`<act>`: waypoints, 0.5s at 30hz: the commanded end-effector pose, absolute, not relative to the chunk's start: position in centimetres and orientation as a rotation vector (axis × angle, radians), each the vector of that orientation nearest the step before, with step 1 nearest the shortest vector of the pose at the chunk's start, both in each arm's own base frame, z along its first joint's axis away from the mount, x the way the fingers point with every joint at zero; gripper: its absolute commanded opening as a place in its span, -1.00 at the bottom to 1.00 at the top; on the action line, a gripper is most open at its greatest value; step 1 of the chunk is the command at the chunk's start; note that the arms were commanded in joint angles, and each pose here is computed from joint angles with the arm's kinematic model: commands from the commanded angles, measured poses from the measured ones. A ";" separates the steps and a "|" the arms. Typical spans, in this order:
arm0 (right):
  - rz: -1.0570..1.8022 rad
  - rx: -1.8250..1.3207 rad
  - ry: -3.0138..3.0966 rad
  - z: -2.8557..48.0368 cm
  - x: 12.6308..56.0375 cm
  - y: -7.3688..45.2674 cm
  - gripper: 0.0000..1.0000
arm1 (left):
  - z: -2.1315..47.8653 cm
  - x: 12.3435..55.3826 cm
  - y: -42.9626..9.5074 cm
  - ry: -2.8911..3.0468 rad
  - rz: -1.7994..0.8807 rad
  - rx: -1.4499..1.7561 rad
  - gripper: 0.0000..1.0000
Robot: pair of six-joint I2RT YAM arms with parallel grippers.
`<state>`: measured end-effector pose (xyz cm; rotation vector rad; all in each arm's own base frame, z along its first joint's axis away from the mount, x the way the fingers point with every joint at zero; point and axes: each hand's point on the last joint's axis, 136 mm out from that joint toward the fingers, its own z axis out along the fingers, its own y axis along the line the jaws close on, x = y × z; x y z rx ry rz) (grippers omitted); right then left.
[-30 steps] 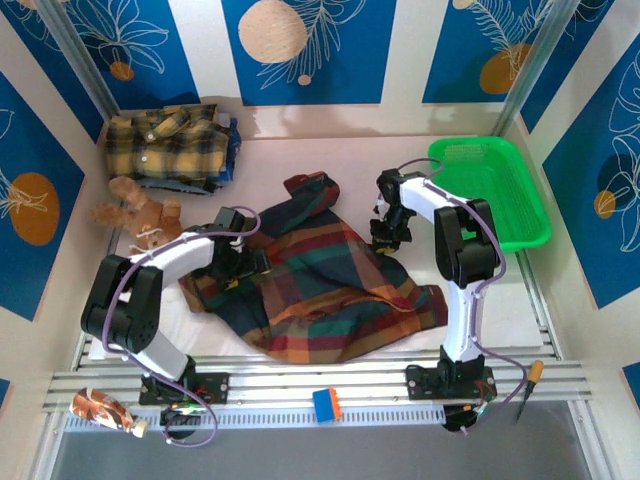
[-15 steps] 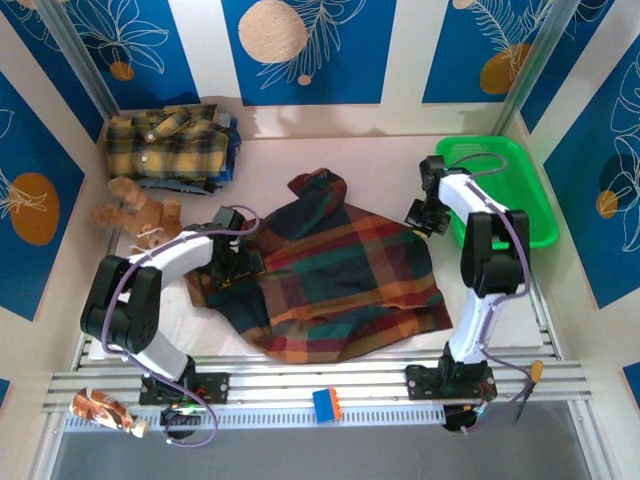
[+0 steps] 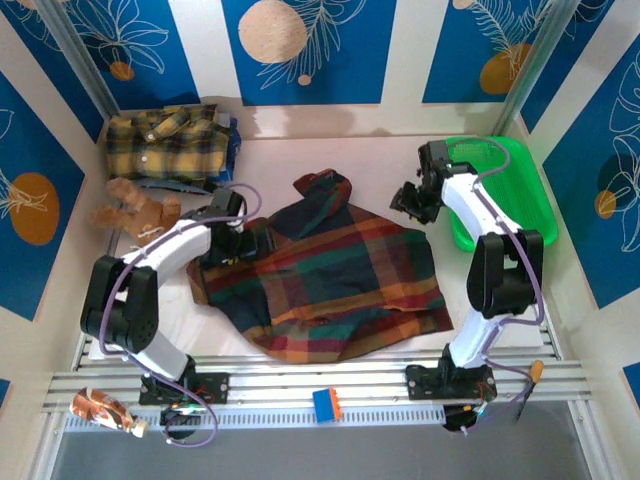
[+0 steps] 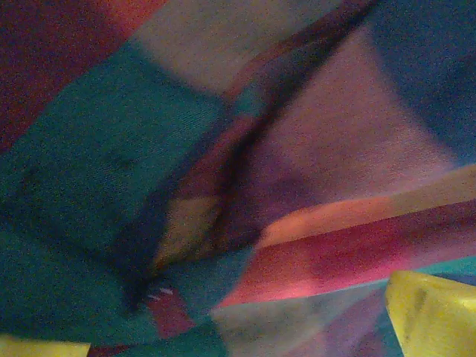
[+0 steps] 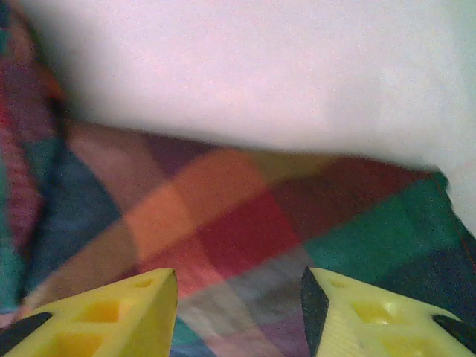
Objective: Fold and stack the long sleeve shirts
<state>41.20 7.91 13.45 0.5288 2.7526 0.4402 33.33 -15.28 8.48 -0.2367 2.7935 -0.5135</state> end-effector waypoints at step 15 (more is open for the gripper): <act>0.527 0.149 2.932 9.1 43.6 15.6 0.03 | 9.5 43.5 -27.7 2.723 -0.375 0.362 0.94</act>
